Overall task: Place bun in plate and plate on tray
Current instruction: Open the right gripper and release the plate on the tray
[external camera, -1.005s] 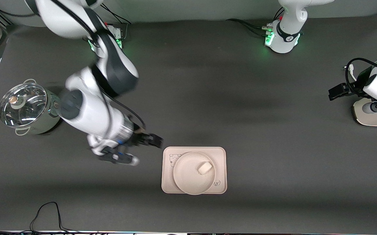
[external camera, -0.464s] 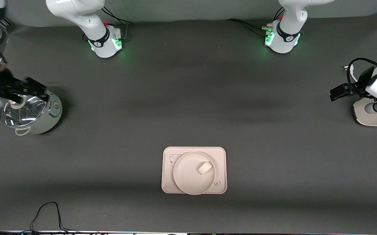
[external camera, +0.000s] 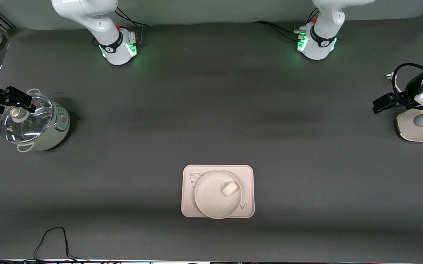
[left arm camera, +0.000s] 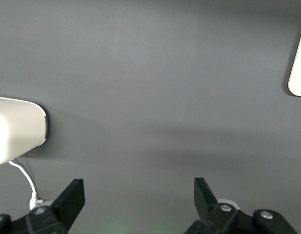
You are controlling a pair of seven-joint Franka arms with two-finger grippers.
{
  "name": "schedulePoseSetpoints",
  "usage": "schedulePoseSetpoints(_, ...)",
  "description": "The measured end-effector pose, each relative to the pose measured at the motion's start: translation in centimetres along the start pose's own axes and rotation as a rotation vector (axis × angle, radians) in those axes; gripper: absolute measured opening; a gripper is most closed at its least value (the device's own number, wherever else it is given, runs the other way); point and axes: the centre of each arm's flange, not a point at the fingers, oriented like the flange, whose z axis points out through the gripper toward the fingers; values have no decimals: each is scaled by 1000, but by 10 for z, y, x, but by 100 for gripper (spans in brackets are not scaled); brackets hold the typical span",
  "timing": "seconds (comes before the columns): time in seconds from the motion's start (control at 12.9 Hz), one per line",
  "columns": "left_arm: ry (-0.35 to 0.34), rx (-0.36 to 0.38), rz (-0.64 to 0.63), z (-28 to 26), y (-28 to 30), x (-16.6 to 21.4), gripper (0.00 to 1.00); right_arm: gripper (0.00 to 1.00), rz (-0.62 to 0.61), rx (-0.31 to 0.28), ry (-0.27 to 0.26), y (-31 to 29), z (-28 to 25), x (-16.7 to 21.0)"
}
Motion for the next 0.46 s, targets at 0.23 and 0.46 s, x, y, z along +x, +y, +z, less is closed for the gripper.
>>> schedulePoseSetpoints(0.23,17,-3,6,-10,3,0,100,100,-2,0,-1,-1,1,0)
schedulePoseSetpoints(0.46,2,-19,9,-10,7,-3,100,100,-3,0,-3,-2,1,0)
